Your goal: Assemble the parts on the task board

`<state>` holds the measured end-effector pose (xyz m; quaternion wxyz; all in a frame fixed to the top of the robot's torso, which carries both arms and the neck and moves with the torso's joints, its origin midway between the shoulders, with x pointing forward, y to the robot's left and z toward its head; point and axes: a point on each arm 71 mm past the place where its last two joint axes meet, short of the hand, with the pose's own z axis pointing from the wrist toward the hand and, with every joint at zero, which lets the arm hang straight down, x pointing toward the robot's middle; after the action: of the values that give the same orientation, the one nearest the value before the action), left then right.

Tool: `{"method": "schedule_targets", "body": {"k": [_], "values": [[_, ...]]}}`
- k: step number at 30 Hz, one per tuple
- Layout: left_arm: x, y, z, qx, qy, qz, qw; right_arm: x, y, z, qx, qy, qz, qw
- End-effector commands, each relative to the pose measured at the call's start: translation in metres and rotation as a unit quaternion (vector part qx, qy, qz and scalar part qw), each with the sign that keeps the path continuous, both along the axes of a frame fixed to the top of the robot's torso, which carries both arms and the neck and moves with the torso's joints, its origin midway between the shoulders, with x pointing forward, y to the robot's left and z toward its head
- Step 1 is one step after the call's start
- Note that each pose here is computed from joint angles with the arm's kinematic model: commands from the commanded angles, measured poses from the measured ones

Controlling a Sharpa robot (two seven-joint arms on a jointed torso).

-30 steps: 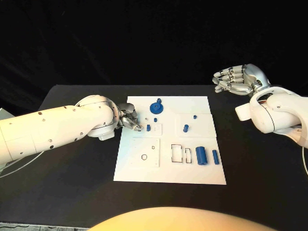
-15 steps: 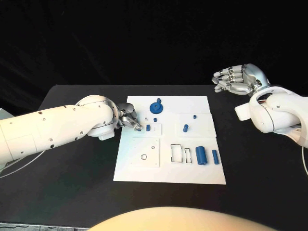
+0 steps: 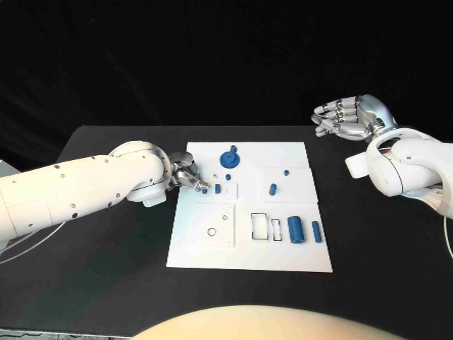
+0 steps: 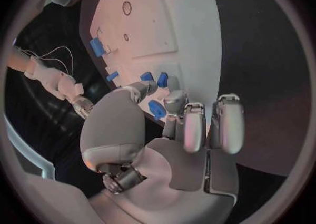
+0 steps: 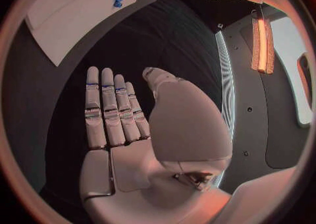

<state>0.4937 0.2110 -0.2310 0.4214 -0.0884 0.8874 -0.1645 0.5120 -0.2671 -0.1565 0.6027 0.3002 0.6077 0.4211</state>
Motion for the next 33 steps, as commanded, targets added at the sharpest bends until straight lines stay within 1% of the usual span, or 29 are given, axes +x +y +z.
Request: {"method": "schedule_targets", "body": {"k": [1,9,16,21,24,26,28,29,30,33], "values": [[-0.0001,0.001,-0.0004,-0.004,0.002,0.009,1.000,0.000,0.000,0.001,0.000,-0.006,0.000,1.000],[0.0003,0.004,0.0018,-0.011,-0.003,0.015,1.000,-0.001,0.000,0.001,0.001,-0.005,0.000,1.000],[0.0015,0.007,0.0040,-0.040,-0.006,0.033,0.999,-0.001,0.000,0.000,0.003,-0.004,0.000,1.000],[0.0032,0.011,0.0079,-0.090,-0.007,0.058,0.994,0.000,0.001,0.000,0.004,-0.004,0.000,1.000],[0.0045,0.012,0.0120,-0.129,-0.011,0.076,0.989,0.000,0.001,0.000,0.005,-0.003,-0.001,1.000],[0.0056,0.012,0.0154,-0.155,-0.021,0.083,0.984,0.000,0.001,0.000,0.007,-0.001,-0.001,1.000],[0.0067,0.010,0.0196,-0.181,-0.039,0.079,0.980,0.000,0.001,0.000,0.008,0.000,0.000,1.000],[0.0074,0.008,0.0234,-0.201,-0.057,0.072,0.975,0.000,0.001,0.000,0.009,0.001,0.000,1.000],[0.0077,0.007,0.0254,-0.210,-0.067,0.067,0.973,0.000,0.001,0.000,0.009,0.001,0.000,1.000],[0.0081,0.000,0.0359,-0.246,-0.122,0.034,0.961,0.000,0.001,-0.001,0.010,0.002,0.001,1.000]]}}
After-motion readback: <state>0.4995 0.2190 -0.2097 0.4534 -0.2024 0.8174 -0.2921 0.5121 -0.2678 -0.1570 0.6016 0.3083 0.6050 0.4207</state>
